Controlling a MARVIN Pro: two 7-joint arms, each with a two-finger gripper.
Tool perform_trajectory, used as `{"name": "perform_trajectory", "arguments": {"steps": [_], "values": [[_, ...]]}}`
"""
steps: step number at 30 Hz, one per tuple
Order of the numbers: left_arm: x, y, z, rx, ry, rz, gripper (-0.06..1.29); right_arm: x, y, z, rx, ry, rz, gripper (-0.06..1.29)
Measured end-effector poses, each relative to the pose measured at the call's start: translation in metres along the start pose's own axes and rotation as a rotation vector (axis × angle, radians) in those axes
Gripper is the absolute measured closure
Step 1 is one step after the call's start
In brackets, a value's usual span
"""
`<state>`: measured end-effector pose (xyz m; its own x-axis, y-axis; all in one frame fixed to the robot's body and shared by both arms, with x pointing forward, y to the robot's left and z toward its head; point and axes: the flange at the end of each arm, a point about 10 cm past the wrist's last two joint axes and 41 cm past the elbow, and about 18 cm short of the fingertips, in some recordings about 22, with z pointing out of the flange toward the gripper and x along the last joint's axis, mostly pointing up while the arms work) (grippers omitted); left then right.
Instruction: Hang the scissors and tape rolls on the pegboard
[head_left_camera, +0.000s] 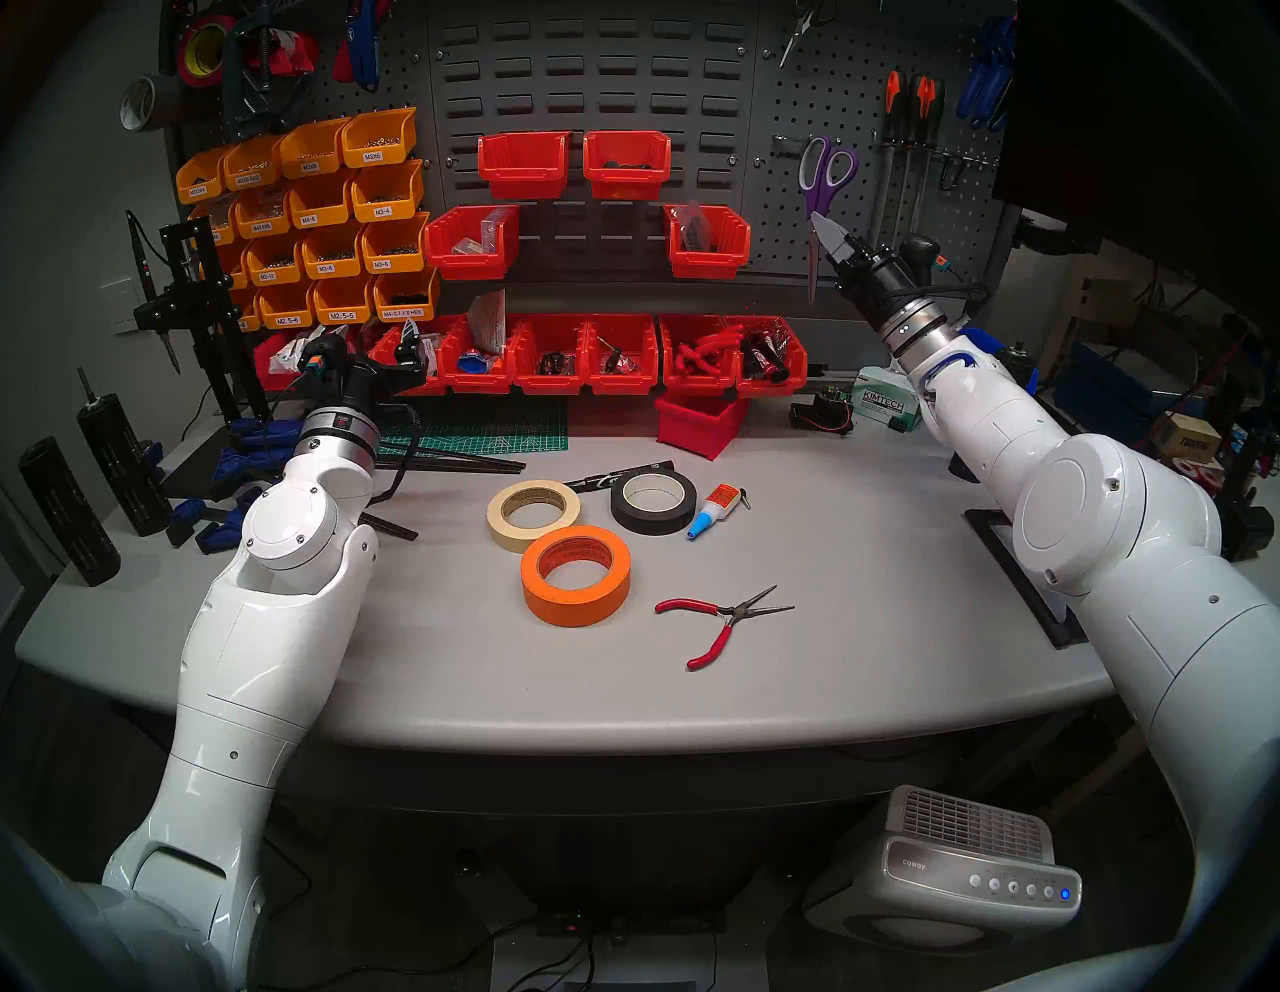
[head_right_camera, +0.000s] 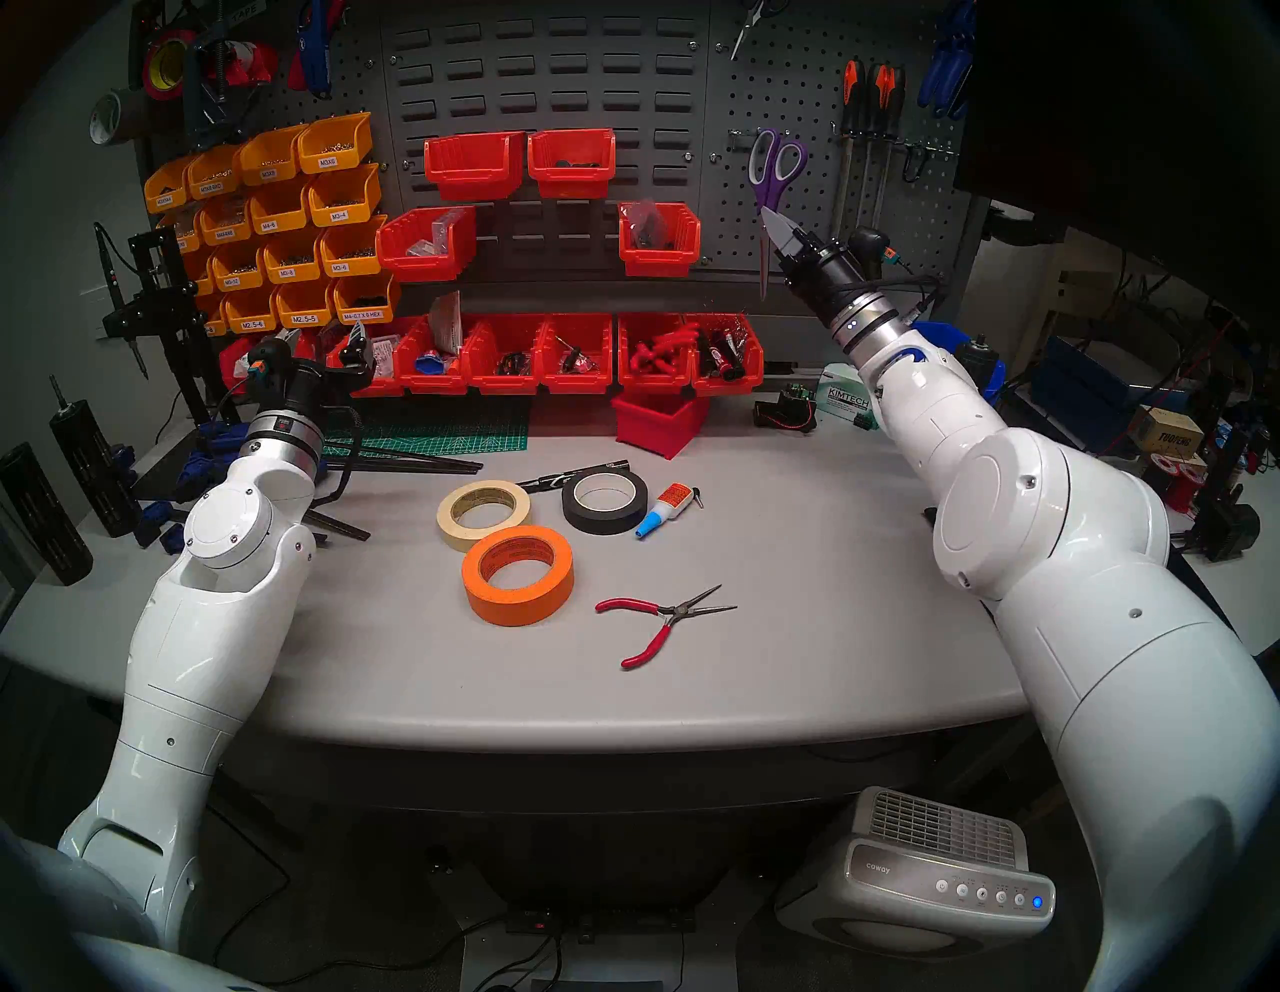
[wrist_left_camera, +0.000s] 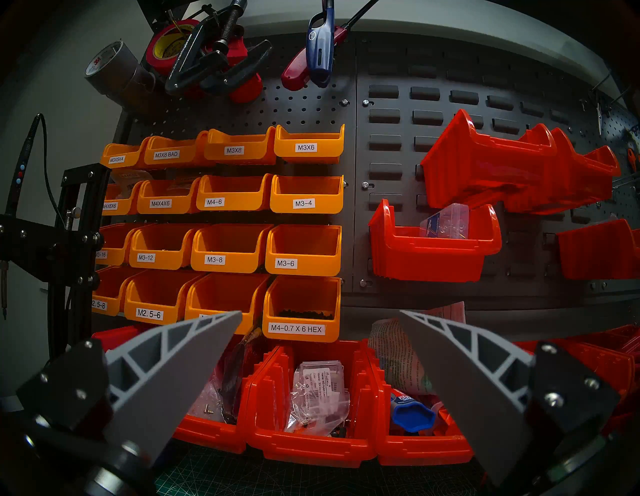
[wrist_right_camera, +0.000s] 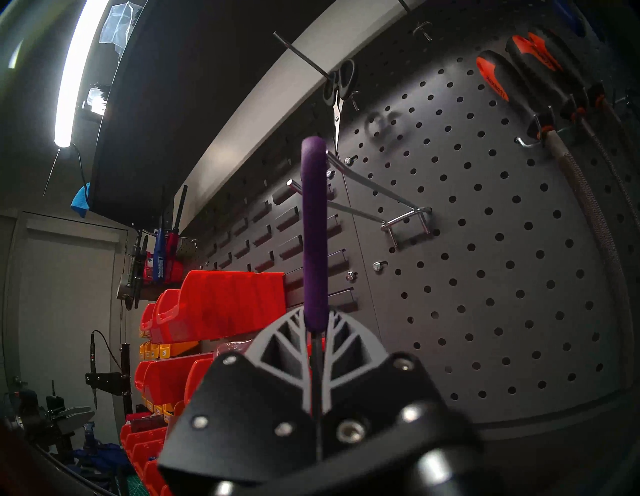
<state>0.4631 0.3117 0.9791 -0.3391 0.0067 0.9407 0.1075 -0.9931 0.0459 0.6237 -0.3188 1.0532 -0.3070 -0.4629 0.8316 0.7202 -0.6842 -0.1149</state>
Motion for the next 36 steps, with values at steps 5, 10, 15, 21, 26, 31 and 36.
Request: {"name": "perform_trajectory", "arguments": {"steps": [5, 10, 15, 21, 26, 31, 36], "values": [[0.0, 0.0, 0.0, 0.0, 0.0, 0.0, 0.0, 0.0, -0.002, -0.001, 0.019, 0.004, -0.001, 1.27], [0.0, 0.0, 0.0, 0.0, 0.0, 0.0, 0.0, 0.0, -0.004, -0.002, 0.047, 0.014, -0.002, 1.27], [0.0, 0.0, 0.0, 0.0, 0.0, 0.0, 0.0, 0.002, -0.007, -0.003, 0.075, 0.029, -0.003, 1.27], [0.0, 0.0, 0.0, 0.0, 0.0, 0.0, 0.0, 0.005, -0.009, -0.005, 0.11, 0.05, -0.005, 1.27], [0.0, 0.0, 0.0, 0.0, 0.0, -0.001, 0.0, 0.008, -0.009, -0.007, 0.121, 0.063, -0.008, 1.27], [0.0, 0.0, 0.0, 0.0, 0.0, -0.001, 0.0, 0.01, -0.007, -0.009, 0.118, 0.077, -0.008, 1.27], [0.0, 0.0, 0.0, 0.0, 0.0, 0.0, 0.0, 0.01, -0.007, -0.009, 0.114, 0.082, -0.005, 1.27]]}}
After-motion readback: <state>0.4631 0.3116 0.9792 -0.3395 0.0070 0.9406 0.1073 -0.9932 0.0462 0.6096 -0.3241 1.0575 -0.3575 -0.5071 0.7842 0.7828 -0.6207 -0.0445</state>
